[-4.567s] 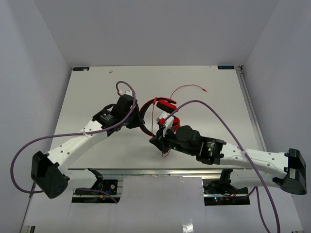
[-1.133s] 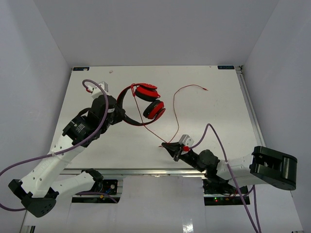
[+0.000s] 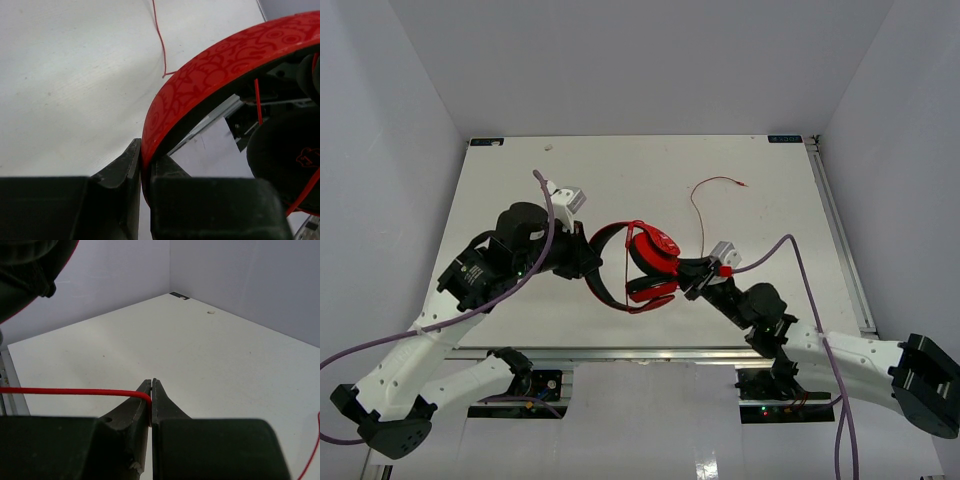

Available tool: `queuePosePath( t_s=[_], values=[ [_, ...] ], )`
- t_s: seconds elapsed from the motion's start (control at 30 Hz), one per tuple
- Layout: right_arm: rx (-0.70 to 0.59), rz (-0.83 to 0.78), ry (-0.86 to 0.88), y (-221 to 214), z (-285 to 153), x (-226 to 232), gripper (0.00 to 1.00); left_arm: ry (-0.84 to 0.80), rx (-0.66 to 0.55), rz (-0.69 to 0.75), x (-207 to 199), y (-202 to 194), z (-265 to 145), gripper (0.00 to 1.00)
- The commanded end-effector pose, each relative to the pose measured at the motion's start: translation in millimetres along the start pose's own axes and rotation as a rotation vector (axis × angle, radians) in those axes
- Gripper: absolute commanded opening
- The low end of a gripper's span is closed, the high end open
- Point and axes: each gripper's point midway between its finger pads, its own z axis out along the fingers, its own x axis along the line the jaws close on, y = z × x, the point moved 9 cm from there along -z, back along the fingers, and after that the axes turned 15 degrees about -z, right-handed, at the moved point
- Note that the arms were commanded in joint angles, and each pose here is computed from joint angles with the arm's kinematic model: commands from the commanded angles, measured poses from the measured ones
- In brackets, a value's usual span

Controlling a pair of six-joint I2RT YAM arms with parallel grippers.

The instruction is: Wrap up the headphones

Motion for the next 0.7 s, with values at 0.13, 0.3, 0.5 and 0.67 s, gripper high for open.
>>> queuePosePath(
  t_s=[0.13,0.3,0.5,0.67],
  values=[
    [0.253,-0.036,-0.112,30,24,-43,0.08,-0.219,0.154,0.280,7,-29,0,0.00],
    [0.227,-0.078,-0.094,47,37,-50,0.08,-0.169,0.155,0.324,13,-31,14,0.00],
    [0.240,-0.118,-0.151,53,55,-61,0.08,-0.099,0.221,0.349,15,-31,27,0.00],
    [0.232,-0.157,-0.169,61,61,-68,0.10,0.014,0.265,0.389,18,-32,42,0.00]
  ],
)
